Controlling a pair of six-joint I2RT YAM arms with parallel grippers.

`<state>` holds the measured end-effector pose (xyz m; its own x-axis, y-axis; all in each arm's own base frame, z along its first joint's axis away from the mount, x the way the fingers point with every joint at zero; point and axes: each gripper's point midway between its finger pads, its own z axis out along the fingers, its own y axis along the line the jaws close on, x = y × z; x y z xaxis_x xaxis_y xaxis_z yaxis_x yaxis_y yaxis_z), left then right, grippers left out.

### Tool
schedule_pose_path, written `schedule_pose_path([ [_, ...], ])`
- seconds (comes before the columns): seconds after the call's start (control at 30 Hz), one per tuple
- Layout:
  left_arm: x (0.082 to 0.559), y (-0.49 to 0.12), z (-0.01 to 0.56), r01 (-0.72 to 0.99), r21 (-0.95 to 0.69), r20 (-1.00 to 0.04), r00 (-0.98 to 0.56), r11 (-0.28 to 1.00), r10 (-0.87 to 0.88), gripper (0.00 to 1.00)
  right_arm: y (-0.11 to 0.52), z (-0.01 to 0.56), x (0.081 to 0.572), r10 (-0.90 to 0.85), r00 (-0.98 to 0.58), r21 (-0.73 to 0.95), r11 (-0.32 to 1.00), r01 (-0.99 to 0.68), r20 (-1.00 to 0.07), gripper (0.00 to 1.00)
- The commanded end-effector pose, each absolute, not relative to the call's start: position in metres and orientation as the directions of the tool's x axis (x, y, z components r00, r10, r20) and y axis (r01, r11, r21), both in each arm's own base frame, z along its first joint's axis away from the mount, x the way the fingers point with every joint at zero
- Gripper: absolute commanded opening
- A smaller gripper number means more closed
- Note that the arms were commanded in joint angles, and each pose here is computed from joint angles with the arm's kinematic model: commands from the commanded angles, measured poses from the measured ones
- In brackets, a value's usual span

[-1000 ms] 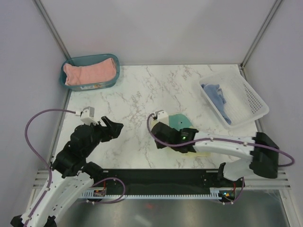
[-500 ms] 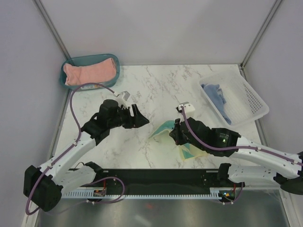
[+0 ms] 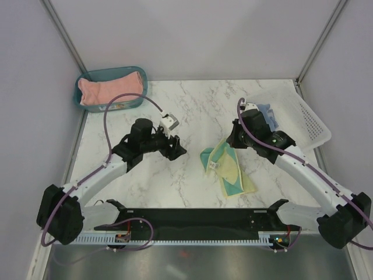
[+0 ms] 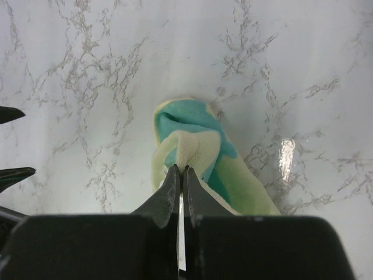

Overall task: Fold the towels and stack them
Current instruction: Flatten out the crumpled towel

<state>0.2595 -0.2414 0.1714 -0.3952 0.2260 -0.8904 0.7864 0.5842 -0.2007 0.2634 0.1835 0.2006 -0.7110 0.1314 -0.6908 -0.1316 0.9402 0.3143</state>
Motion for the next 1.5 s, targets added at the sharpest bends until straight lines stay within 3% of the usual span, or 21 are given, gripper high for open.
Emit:
schedule_pose_path([
  [0.0, 0.266, -0.274, 0.173, 0.925, -0.088, -0.931, -0.209, 0.371, 0.299, 0.71, 0.19, 0.196, 0.276, 0.123, -0.755, 0.423, 0.88, -0.217, -0.644, 0.0],
  [0.1, 0.27, -0.287, 0.156, 0.945, -0.076, -0.92, -0.189, 0.318, 0.343, 0.66, 0.182, 0.188, 0.284, 0.164, -0.775, 0.472, 0.861, -0.189, -0.61, 0.0],
  [0.37, 0.267, -0.336, 0.122, 0.965, -0.012, -0.904, -0.123, 0.262, 0.41, 0.7, 0.172, 0.168, 0.305, 0.224, -0.788, 0.523, 0.841, -0.141, -0.573, 0.0],
  [0.9, 0.257, -0.361, 0.073, 0.975, -0.102, -0.864, -0.185, 0.198, 0.468, 0.73, 0.165, 0.166, 0.302, 0.231, -0.783, 0.529, 0.836, -0.145, -0.578, 0.0],
  [1.1, 0.247, -0.361, 0.061, 0.965, -0.189, -0.828, -0.257, 0.183, 0.499, 0.68, 0.166, 0.175, 0.305, 0.235, -0.774, 0.539, 0.827, -0.158, -0.587, 0.0],
  [1.17, 0.241, -0.362, 0.054, 0.952, -0.245, -0.811, -0.304, 0.181, 0.5, 0.64, 0.166, 0.179, 0.304, 0.234, -0.769, 0.542, 0.823, -0.169, -0.595, 0.0],
  [1.27, 0.236, -0.365, 0.056, 0.943, -0.283, -0.808, -0.332, 0.175, 0.487, 0.44, 0.167, 0.183, 0.302, 0.232, -0.764, 0.547, 0.817, -0.183, -0.602, 0.0],
  [1.3, 0.237, -0.365, 0.064, 0.946, -0.273, -0.82, -0.324, 0.175, 0.473, 0.27, 0.167, 0.184, 0.302, 0.228, -0.762, 0.544, 0.817, -0.189, -0.607, 0.0],
  [1.4, 0.247, -0.365, 0.095, 0.954, -0.214, -0.861, -0.286, 0.211, 0.421, 0.02, 0.167, 0.188, 0.3, 0.199, -0.751, 0.527, 0.82, -0.225, -0.63, 0.0],
  [1.47, 0.261, -0.361, 0.119, 0.948, -0.149, -0.883, -0.256, 0.282, 0.393, 0.02, 0.162, 0.193, 0.301, 0.189, -0.726, 0.499, 0.834, -0.237, -0.661, 0.0],
])
